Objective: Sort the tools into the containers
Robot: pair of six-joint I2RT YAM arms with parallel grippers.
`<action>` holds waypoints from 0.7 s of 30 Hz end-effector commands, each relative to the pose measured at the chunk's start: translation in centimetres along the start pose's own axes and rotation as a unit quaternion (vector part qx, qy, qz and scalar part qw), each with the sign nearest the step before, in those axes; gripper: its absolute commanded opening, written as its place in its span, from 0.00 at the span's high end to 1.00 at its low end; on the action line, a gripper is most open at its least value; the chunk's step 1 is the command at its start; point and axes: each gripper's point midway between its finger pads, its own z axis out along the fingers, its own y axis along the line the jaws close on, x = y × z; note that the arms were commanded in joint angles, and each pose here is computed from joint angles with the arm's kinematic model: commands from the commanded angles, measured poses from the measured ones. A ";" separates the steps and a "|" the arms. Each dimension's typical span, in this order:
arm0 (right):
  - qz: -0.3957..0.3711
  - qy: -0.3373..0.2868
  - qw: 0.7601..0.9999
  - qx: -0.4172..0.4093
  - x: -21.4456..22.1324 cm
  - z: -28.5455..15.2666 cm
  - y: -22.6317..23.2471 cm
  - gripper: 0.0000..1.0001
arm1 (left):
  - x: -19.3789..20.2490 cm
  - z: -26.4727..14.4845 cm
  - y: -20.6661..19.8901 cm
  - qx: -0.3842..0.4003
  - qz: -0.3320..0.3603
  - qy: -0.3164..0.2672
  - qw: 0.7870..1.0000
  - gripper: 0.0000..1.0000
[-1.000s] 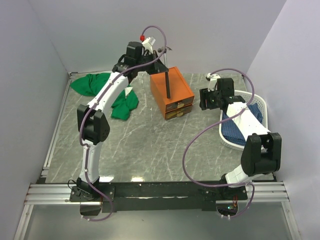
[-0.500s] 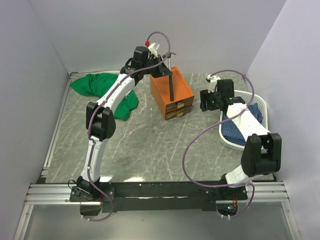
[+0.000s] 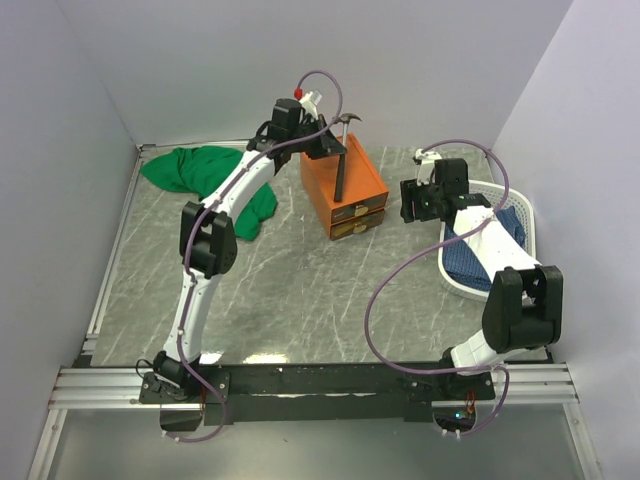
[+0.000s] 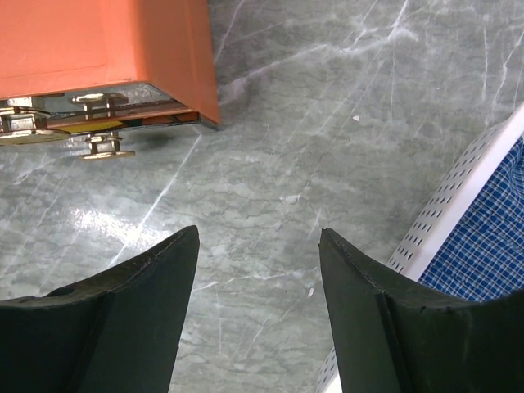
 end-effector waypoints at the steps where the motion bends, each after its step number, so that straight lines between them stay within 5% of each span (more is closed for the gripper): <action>1: 0.004 -0.030 1.000 0.009 -2.3 -0.1 -0.7 0.32 | -0.7 0.7 2.1 -0.021 0.043 -0.018 0.999 0.99; 21: 0.006 -0.014 1.000 0.013 -1.5 1.0 -1.2 0.32 | 2.6 2.1 6.0 -0.075 -0.009 0.008 0.997 0.99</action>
